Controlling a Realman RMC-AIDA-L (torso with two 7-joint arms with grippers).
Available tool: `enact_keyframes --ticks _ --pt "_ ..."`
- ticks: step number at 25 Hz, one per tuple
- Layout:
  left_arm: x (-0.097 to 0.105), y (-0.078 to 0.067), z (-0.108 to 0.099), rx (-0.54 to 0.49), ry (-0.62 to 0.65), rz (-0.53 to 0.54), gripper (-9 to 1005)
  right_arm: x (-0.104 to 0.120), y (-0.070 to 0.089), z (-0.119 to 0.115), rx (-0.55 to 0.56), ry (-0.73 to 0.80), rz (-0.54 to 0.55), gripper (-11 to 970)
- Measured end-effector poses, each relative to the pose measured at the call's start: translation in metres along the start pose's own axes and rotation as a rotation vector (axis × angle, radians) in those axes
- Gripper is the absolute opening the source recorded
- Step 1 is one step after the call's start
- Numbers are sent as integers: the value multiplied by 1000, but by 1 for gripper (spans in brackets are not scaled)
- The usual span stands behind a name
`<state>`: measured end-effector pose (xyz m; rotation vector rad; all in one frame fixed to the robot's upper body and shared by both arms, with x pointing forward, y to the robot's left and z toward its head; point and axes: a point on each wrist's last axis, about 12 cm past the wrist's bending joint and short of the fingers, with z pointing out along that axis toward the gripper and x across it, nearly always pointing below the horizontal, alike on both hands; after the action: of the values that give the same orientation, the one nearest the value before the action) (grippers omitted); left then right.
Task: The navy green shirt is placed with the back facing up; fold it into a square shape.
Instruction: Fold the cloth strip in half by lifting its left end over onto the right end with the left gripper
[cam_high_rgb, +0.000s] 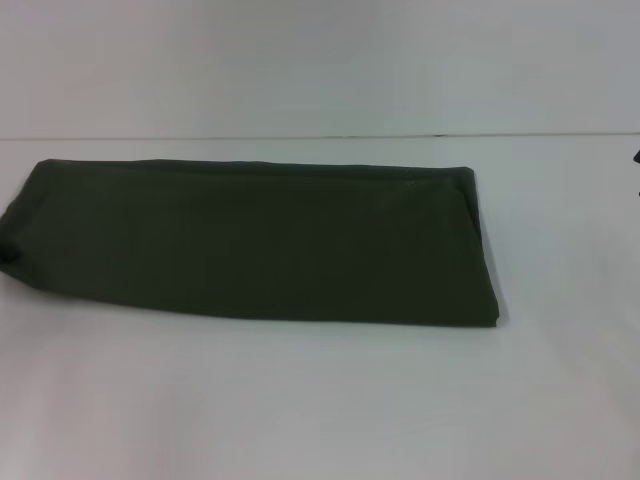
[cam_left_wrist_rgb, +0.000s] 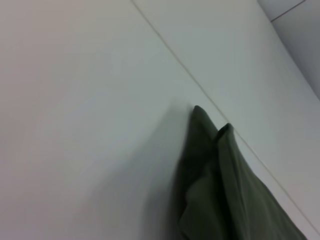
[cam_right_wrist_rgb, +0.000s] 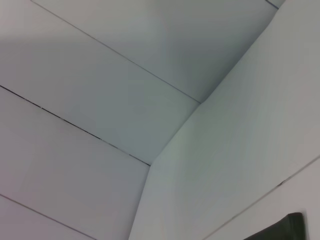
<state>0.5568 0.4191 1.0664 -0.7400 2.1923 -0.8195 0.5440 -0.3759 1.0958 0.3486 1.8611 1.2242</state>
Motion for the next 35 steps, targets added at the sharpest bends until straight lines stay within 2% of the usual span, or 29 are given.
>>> enact_keyframes --ticks 9,12,16,17,19,21,26,30,35 --pt "2 -15 2 52 19 36 49 1 -1 -2 -1 -2 3 867" --pt "-1 -29 -1 140 20 56 50 1 -1 -2 0 -4 2 867" --pt "-6 -70 -7 343 40 119 50 0 0 -1 -2 -4 0 867" --pt "-6 -85 -7 401 65 145 51 0 0 -1 -4 -3 0 867" --pt "-4 -107 -2 469 110 181 51 0 1 0 -7 -1 0 867" --pt "5 -135 9 543 176 223 51 0 1 0 -8 -1 0 867" --pt "38 -188 43 605 294 347 52 1 1 3 -9 -2 1 866" --pt "70 -225 68 615 369 449 53 0 3 6 -15 1 -3 866" --pt "115 -257 101 577 408 592 54 2 4 10 -18 8 -3 866"
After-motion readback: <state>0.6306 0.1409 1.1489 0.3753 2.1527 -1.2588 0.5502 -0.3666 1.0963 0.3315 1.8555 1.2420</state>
